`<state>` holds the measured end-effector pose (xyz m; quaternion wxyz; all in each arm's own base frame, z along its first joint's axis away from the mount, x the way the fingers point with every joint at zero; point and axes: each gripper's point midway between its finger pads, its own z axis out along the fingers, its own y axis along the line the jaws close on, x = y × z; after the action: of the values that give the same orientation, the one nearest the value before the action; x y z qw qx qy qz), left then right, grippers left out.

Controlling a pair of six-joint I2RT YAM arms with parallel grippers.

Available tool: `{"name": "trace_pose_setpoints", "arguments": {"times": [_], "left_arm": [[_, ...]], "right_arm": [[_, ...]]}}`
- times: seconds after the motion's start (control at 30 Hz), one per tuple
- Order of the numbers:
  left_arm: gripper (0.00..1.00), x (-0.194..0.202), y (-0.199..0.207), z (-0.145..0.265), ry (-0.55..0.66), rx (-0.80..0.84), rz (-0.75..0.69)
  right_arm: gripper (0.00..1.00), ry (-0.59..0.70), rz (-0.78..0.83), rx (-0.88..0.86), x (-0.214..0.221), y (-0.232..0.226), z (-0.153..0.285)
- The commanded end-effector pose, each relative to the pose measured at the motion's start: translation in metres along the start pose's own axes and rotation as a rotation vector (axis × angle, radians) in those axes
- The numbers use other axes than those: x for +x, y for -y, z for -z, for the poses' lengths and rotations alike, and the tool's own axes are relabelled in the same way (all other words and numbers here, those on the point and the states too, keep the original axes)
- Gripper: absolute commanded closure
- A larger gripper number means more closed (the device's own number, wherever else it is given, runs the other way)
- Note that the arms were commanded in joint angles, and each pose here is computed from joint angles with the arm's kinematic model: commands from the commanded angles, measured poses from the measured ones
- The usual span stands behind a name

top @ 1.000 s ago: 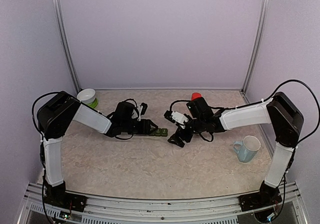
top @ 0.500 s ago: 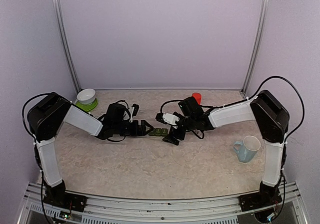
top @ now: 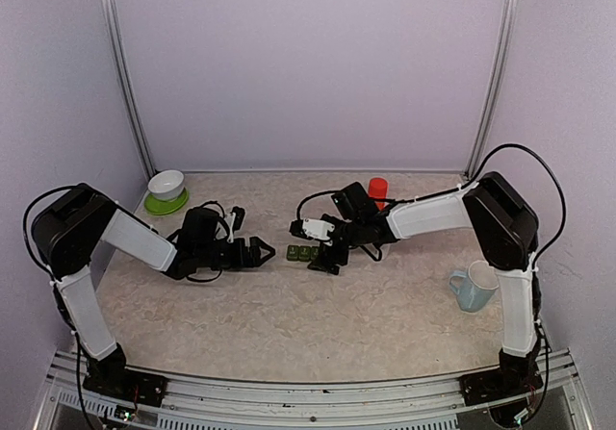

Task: Sort the pills into containers
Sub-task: Pick up the pill container from the center of the board.

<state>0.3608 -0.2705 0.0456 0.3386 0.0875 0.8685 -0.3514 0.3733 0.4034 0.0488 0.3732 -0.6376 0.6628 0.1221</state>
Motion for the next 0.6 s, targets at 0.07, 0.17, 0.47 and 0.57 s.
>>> {"name": "trace_pose_setpoints", "arguments": {"times": [0.07,0.17,0.47,0.57], "left_arm": [[0.01,-0.010,-0.002,0.013,0.053,-0.006,0.006],[0.01,-0.008,-0.005,0.014,0.050,-0.014,0.010],[0.01,-0.006,-0.006,0.015,0.047,-0.020,0.014],[0.01,-0.007,-0.007,0.016,0.049,-0.026,0.015]], "right_arm": [[0.08,-0.022,0.037,-0.072,0.002,-0.010,-0.017],[0.11,-0.016,0.037,-0.086,0.001,-0.011,-0.022],[0.28,-0.010,-0.002,-0.150,0.010,-0.017,-0.028],[0.36,-0.030,-0.024,-0.160,0.016,-0.016,-0.032]]}}
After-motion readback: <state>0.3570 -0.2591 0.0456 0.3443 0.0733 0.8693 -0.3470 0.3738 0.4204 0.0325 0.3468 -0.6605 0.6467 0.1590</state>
